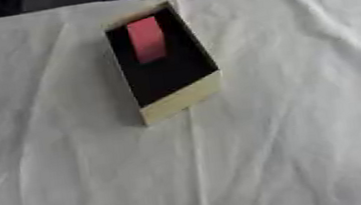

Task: Pick up objects on the table and place them in the box.

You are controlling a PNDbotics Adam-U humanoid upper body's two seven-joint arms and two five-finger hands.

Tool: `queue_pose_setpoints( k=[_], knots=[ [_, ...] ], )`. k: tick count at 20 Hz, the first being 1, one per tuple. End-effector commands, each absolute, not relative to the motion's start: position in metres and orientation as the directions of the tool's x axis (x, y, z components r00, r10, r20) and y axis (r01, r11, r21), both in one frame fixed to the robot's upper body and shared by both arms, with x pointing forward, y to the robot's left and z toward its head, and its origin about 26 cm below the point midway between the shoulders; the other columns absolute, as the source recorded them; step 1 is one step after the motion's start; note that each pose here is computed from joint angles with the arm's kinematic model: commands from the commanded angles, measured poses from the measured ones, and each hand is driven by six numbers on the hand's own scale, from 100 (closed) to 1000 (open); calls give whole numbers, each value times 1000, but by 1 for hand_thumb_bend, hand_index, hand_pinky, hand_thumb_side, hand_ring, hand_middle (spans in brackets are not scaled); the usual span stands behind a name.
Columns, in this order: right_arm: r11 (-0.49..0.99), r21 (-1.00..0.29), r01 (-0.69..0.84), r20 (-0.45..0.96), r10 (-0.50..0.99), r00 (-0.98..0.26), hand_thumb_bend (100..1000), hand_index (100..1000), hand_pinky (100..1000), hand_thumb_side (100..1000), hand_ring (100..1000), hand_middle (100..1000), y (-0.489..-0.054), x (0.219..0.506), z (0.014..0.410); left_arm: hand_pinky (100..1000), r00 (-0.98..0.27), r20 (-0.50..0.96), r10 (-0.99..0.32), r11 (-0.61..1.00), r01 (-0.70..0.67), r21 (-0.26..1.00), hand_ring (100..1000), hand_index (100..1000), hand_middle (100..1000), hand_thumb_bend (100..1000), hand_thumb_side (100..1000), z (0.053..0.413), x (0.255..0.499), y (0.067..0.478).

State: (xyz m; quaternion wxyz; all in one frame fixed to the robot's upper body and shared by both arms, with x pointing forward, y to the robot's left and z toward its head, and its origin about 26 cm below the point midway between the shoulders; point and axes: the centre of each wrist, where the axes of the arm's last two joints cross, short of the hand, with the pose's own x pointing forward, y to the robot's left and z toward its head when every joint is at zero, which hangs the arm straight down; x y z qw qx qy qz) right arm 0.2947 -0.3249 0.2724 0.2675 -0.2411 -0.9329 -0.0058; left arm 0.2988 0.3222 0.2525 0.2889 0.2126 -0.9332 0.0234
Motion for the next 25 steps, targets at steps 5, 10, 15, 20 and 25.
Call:
queue_pose_setpoints(
  k=[5,10,15,20,25],
  knots=[
    [871,-129,475,460,477,-749,100,812,860,385,825,778,-328,290,283,564,-778,521,-351,913,-409,5,578,739,595,100,120,253,294,325],
    [869,-132,477,456,480,-749,100,812,859,386,825,778,-328,290,284,563,-777,533,-336,911,-412,-27,577,737,593,100,130,248,294,325],
    [867,-135,479,453,484,-748,100,812,860,386,825,778,-328,290,285,564,-780,526,-339,908,-418,-35,576,737,593,100,122,248,293,326],
    [867,-136,480,453,486,-748,100,812,859,386,825,778,-329,290,285,564,-785,517,-341,907,-420,-39,576,737,593,100,115,248,293,326],
    [866,-137,481,454,487,-746,100,812,859,386,825,778,-329,290,284,564,-786,514,-344,906,-422,-39,576,735,593,100,112,248,293,326]
  ],
)
